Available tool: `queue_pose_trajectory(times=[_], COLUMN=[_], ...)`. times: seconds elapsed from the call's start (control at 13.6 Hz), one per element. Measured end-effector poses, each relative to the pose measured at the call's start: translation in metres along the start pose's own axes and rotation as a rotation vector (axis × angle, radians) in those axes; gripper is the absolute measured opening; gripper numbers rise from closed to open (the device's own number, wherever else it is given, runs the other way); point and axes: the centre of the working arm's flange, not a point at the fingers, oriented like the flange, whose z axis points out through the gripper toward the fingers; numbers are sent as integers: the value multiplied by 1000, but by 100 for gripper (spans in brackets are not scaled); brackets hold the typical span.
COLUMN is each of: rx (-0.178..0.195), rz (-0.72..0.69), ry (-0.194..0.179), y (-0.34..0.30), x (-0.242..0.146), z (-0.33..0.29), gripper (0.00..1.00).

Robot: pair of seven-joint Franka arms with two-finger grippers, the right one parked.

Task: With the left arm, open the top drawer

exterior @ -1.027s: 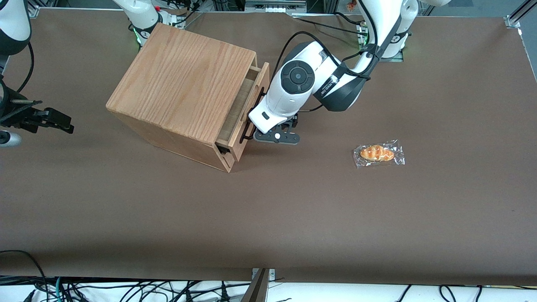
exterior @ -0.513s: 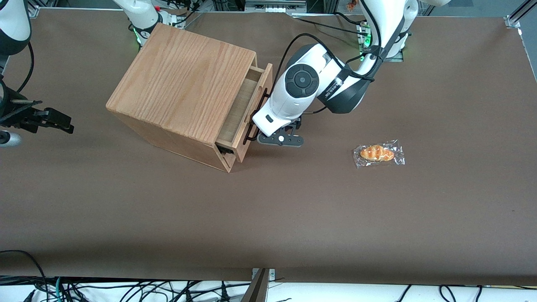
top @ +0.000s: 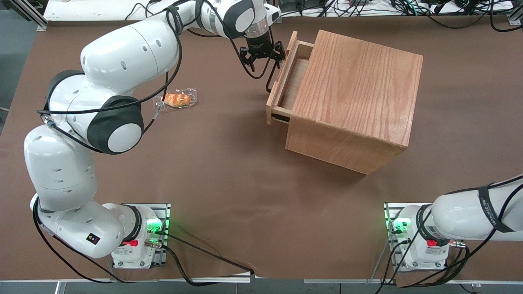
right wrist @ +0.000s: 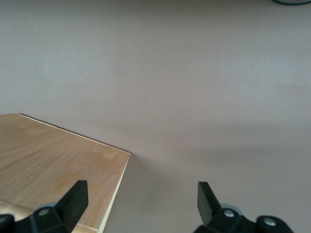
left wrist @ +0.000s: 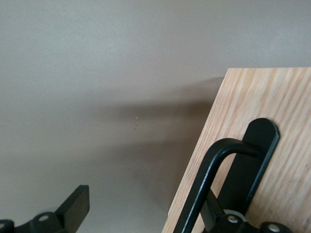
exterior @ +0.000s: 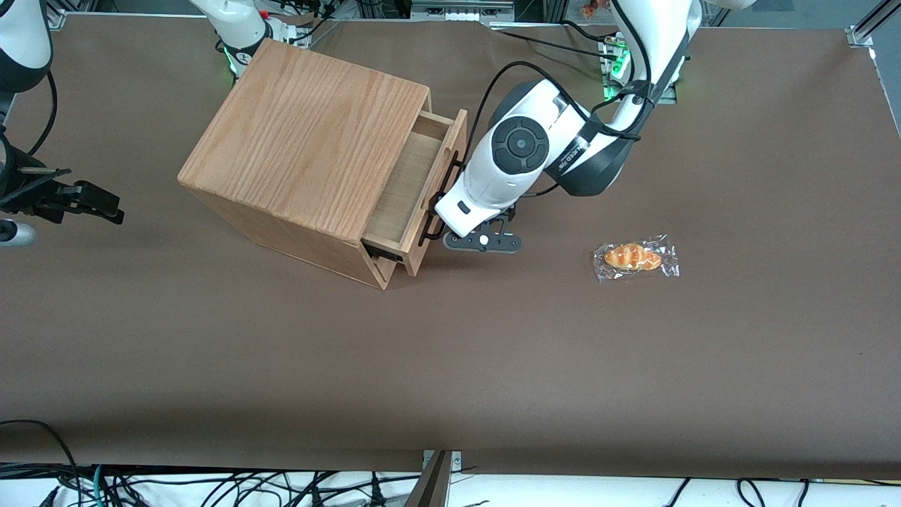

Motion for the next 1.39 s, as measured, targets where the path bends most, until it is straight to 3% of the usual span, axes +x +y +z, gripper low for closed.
queue_pose_trajectory(times=[1.39], rx=[16], rz=[21], ry=[-20], y=[-30], x=[16], z=[-11], gripper=[100])
